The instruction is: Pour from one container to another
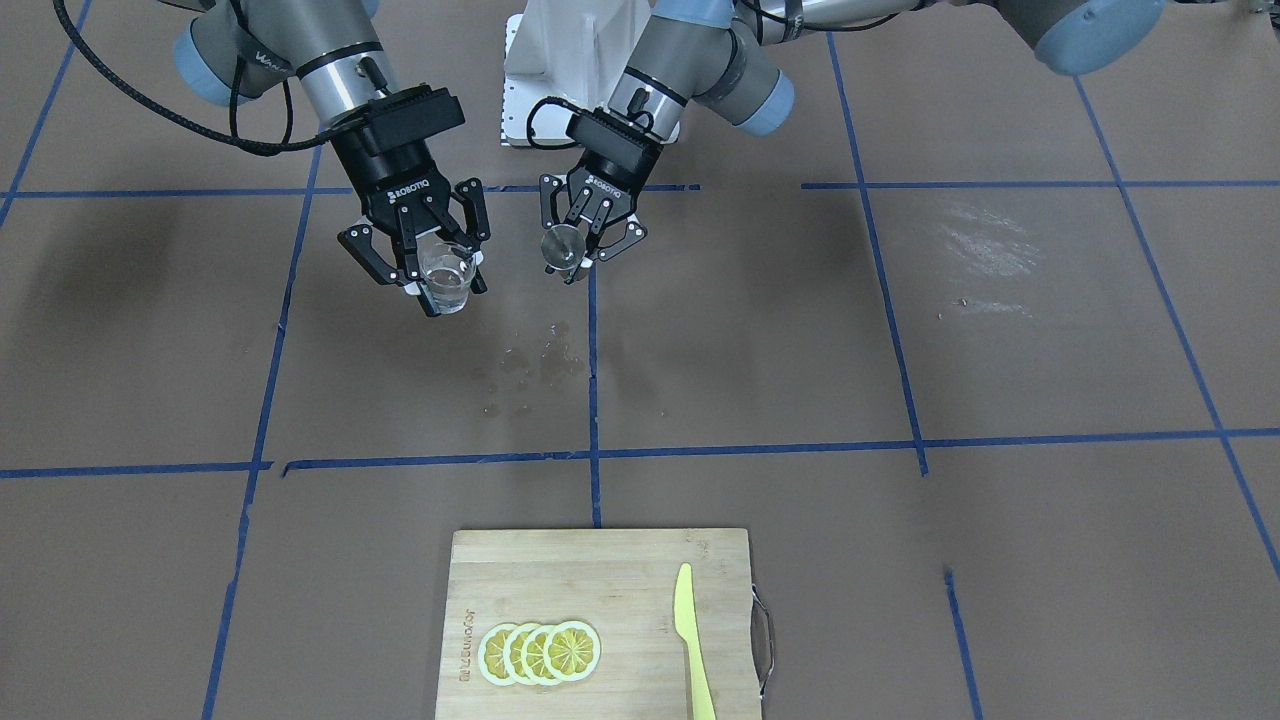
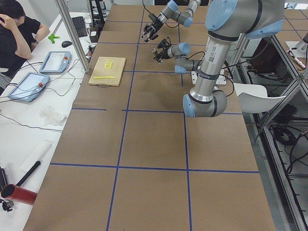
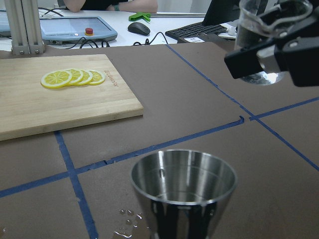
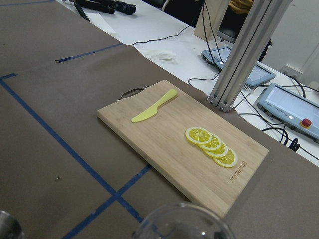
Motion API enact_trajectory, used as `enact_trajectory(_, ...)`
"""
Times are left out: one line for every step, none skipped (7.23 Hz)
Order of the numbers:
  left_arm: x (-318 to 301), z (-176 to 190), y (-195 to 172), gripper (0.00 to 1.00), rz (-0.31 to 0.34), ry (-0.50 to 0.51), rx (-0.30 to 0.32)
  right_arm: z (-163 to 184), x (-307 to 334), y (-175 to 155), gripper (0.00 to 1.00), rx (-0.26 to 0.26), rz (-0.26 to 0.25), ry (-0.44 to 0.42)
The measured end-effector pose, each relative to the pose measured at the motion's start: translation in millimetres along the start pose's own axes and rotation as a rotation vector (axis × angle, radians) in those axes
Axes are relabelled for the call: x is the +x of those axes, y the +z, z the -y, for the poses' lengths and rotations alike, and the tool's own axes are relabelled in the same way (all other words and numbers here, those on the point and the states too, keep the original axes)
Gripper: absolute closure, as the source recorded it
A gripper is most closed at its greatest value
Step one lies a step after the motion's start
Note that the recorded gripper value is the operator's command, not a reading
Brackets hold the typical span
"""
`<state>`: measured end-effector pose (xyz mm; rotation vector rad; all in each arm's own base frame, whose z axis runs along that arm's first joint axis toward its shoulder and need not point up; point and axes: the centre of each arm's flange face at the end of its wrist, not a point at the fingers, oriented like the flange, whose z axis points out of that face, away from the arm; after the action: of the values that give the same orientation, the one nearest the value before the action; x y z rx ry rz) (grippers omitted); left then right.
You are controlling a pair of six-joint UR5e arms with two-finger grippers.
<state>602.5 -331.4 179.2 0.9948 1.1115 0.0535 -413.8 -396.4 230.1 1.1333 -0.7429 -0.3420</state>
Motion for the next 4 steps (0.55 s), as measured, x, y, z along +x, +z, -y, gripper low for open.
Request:
enact_trajectory(4.5,2.0,7.1,1.00,0.003,0.001,0.000,0.2,-1.0,0.0,1.00,0.000,-0.001,-0.001)
enact_trajectory(10.2,5.8,11.3,1.00,0.001,-0.001,0.002,-0.5,-2.1,0.2,1.00,-0.001,-0.001,-0.003)
enact_trajectory(14.0,9.6,13.6,1.00,-0.002,-0.003,0.005,-1.9,-4.0,0.6,1.00,-0.005,0.001,-0.008)
enact_trajectory(15.7,12.8,16.3,1.00,-0.001,-0.004,0.008,-3.0,-7.2,0.6,1.00,-0.008,0.008,-0.014)
